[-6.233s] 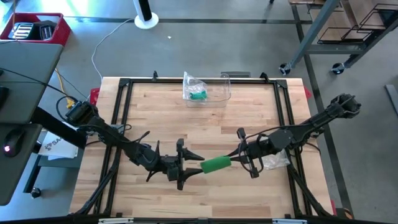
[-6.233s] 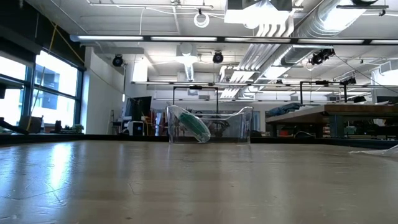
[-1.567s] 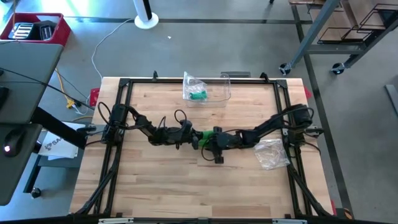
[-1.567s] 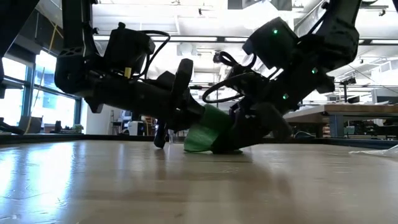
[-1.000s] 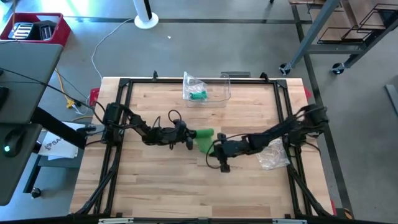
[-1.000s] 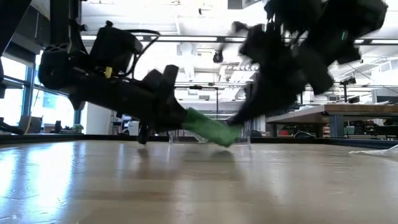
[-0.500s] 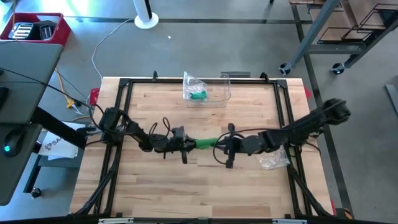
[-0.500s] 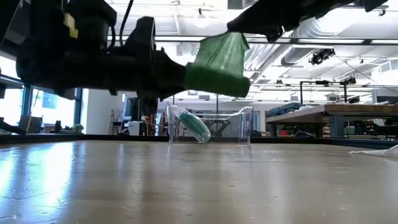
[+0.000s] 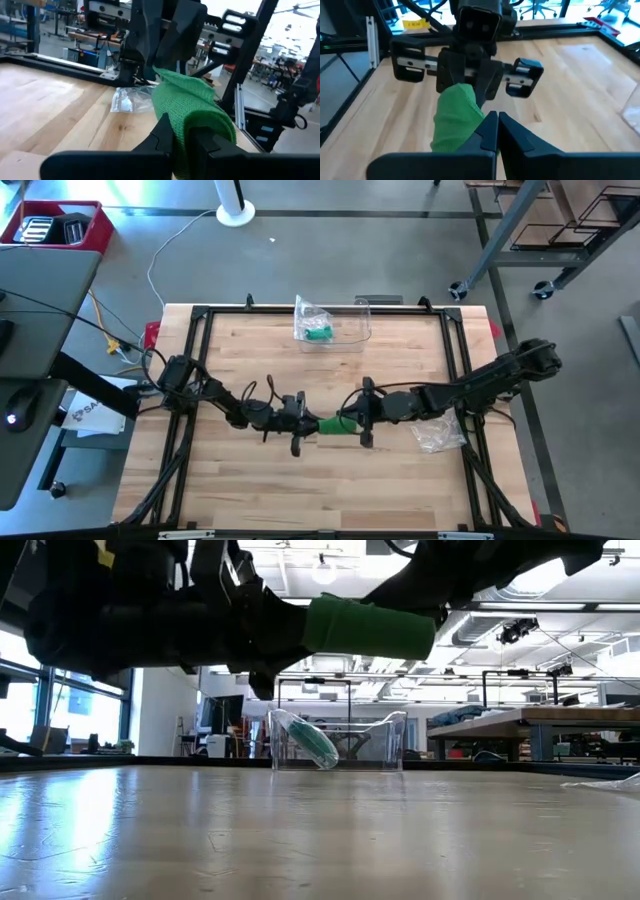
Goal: Roll bandage
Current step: Roll the green bandage
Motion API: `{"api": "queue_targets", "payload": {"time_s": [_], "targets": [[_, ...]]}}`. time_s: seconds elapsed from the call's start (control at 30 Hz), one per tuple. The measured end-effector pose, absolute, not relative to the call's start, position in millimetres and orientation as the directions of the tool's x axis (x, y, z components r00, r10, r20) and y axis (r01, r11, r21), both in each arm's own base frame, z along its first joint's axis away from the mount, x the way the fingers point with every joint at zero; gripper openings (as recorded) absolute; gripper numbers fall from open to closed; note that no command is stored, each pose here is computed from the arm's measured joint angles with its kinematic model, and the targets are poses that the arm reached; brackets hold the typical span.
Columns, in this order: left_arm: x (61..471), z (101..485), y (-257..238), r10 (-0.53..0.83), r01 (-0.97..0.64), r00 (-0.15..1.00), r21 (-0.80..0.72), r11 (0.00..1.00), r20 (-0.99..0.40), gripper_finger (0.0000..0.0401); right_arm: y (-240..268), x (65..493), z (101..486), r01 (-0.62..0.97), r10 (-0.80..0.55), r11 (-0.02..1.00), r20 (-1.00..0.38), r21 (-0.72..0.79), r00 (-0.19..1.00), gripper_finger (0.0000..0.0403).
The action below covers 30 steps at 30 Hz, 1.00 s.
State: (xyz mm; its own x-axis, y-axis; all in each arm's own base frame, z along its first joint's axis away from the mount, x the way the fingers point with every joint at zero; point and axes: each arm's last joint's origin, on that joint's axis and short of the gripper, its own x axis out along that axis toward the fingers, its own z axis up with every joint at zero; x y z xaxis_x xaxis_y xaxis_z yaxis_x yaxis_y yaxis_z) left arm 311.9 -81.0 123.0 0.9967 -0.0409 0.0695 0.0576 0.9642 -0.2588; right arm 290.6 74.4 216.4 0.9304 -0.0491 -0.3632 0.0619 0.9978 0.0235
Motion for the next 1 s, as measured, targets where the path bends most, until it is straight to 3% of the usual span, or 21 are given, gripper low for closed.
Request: {"api": "queue_targets", "payload": {"time_s": [0.5, 0.77, 1.0], "targets": [[319, 133, -95, -0.08, 0.113, 0.99, -0.311, 0.944, 0.118, 0.0015, 78, 290, 217, -0.019, 0.07, 0.99, -0.372, 0.14, 0.926, 0.0005], [322, 137, -96, -0.091, 0.141, 0.987, -0.417, 0.898, 0.136, 0.0016, 78, 291, 218, -0.021, 0.086, 0.983, -0.362, 0.18, 0.928, 0.0093], [323, 137, -97, -0.099, 0.149, 0.986, -0.428, 0.891, 0.136, 0.0016, 76, 286, 229, -0.06, 0.08, 0.996, -0.325, 0.071, 0.942, 0.0142]]}}
